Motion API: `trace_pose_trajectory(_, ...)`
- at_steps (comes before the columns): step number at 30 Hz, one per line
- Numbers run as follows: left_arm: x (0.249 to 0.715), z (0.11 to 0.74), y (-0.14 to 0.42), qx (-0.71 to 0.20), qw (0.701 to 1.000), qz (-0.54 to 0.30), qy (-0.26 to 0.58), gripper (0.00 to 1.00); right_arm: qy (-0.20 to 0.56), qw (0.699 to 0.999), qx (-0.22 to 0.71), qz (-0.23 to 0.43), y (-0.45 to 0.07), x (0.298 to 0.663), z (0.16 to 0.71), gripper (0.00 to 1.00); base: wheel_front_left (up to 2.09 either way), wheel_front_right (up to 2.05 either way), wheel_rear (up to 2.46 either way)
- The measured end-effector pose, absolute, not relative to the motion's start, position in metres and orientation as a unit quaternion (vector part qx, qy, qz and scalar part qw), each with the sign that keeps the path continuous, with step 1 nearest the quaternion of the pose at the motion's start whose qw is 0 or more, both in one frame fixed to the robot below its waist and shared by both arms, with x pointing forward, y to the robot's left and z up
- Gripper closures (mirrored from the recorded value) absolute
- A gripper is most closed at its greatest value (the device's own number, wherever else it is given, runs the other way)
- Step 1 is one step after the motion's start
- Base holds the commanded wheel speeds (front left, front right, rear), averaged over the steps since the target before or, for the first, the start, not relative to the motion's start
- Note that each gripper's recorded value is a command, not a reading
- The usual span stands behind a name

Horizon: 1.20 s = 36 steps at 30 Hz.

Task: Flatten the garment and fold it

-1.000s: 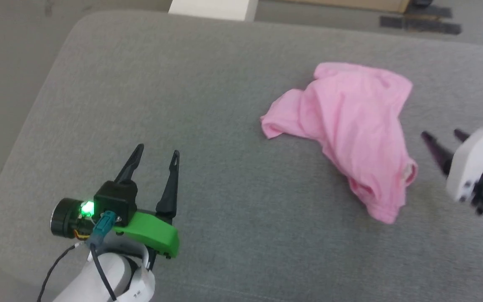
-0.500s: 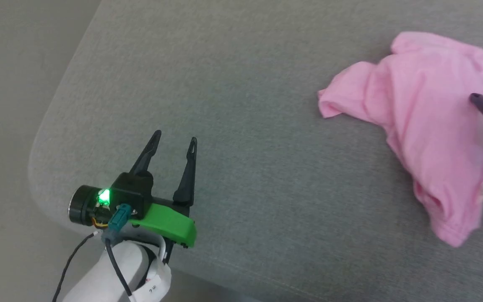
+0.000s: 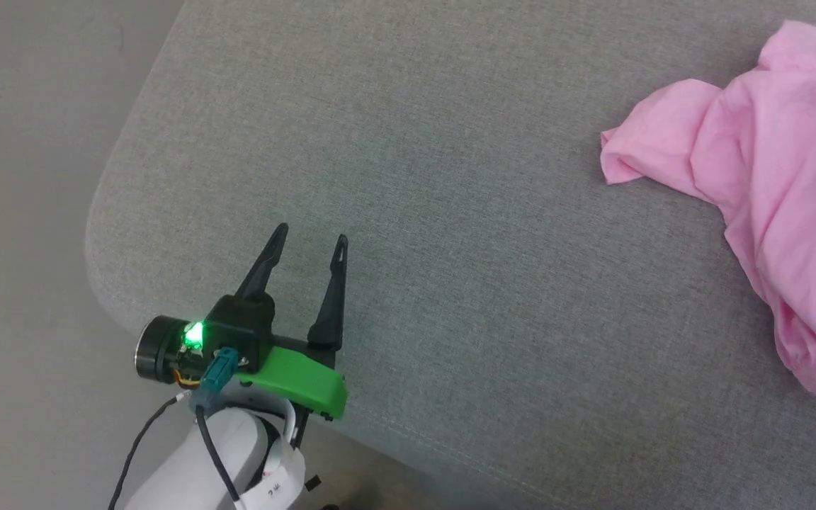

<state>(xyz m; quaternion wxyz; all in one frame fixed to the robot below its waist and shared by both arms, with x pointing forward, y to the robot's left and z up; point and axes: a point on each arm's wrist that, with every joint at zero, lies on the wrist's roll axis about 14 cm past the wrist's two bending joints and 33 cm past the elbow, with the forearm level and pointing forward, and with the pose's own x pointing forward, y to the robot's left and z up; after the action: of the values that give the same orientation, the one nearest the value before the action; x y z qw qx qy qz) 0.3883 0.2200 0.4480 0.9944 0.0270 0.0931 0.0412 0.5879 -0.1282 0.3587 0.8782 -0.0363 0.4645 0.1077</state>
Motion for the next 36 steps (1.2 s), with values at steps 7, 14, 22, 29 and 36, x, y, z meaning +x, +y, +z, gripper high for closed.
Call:
trace_pose_trajectory(7, 0.384, 0.454, 0.221, 0.032, 0.995, 0.037, 0.087, 0.00, 0.397, 0.912, -0.018, 0.106, -0.130, 0.593, 0.378, 1.00, 0.00, 0.00, 0.00)
trace_pose_trajectory(14, 0.379, 0.470, 0.212, 0.029, 0.997, 0.018, 0.070, 0.00, 0.277, 0.958, -0.011, 0.070, -0.171, 0.608, 0.458, 1.00, 0.00, 0.00, 0.00)
trace_pose_trajectory(22, 0.368, 0.493, 0.200, 0.022, 0.999, -0.001, 0.042, 0.00, 0.114, 0.992, -0.041, 0.019, -0.227, 0.611, 0.597, 1.00, 0.00, 0.00, 0.00)
trace_pose_trajectory(29, 0.366, 0.516, 0.189, 0.019, 1.000, -0.018, 0.007, 0.00, -0.064, 0.995, -0.082, 0.010, -0.235, 0.591, 0.738, 1.00, 0.00, 0.00, 0.00)
trace_pose_trajectory(36, 0.362, 0.524, 0.186, 0.015, 1.000, -0.019, -0.004, 0.00, -0.083, 0.981, -0.130, 0.117, -0.149, 0.571, 0.742, 1.00, 0.00, 0.00, 0.00)
